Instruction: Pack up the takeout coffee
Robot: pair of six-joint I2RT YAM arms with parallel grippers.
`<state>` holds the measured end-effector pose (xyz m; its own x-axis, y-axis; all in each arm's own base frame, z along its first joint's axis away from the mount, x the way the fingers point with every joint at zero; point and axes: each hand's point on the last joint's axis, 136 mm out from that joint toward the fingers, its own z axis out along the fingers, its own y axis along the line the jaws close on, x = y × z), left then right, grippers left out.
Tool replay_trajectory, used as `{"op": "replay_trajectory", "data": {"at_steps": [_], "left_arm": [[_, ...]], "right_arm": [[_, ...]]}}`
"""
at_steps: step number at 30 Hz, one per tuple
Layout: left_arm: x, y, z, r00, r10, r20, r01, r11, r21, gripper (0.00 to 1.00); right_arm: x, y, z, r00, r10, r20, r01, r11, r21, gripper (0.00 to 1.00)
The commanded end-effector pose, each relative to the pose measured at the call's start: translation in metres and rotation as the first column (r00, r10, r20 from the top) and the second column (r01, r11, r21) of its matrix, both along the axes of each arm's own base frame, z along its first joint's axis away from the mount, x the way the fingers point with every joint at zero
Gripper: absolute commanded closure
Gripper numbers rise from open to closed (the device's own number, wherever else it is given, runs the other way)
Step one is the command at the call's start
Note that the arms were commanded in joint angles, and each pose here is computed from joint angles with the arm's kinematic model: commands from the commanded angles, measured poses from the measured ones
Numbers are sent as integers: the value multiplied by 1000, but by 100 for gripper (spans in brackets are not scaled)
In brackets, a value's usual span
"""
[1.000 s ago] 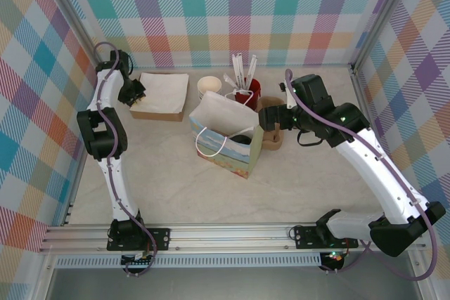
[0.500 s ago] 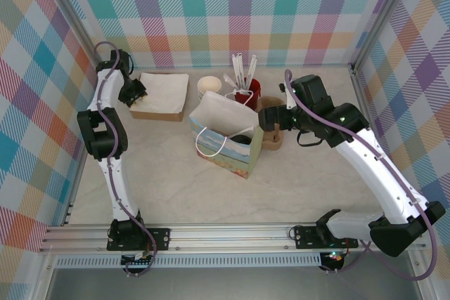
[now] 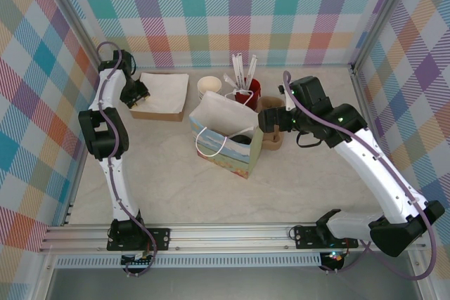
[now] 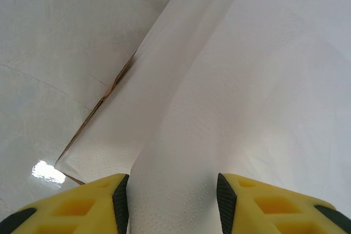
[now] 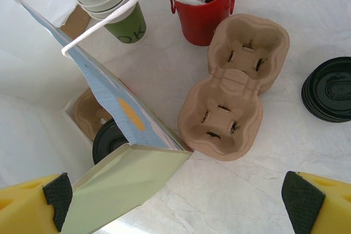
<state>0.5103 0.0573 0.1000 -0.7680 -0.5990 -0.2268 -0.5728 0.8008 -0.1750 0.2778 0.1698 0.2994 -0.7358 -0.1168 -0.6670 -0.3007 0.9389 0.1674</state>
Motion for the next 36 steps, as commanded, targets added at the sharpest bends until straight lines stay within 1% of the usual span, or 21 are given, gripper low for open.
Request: {"op": "replay_trajectory", "data": {"at_steps": [1,10,36], "left_arm": [[-1,-4,33,999,-19,47,18,1000,20,52],[1,-4,42,998,-20,63,17,999,34,49],[0,-6,52,997,-35,73,32,998,51,49]], "right_arm": [[-1,0,4,1000,-9,9,8,999,33,0],[-2,0,4,1000,-6,12,6,999,34,0],[-3,-1,1,1000,-8,4,8,999,33,0]]}}
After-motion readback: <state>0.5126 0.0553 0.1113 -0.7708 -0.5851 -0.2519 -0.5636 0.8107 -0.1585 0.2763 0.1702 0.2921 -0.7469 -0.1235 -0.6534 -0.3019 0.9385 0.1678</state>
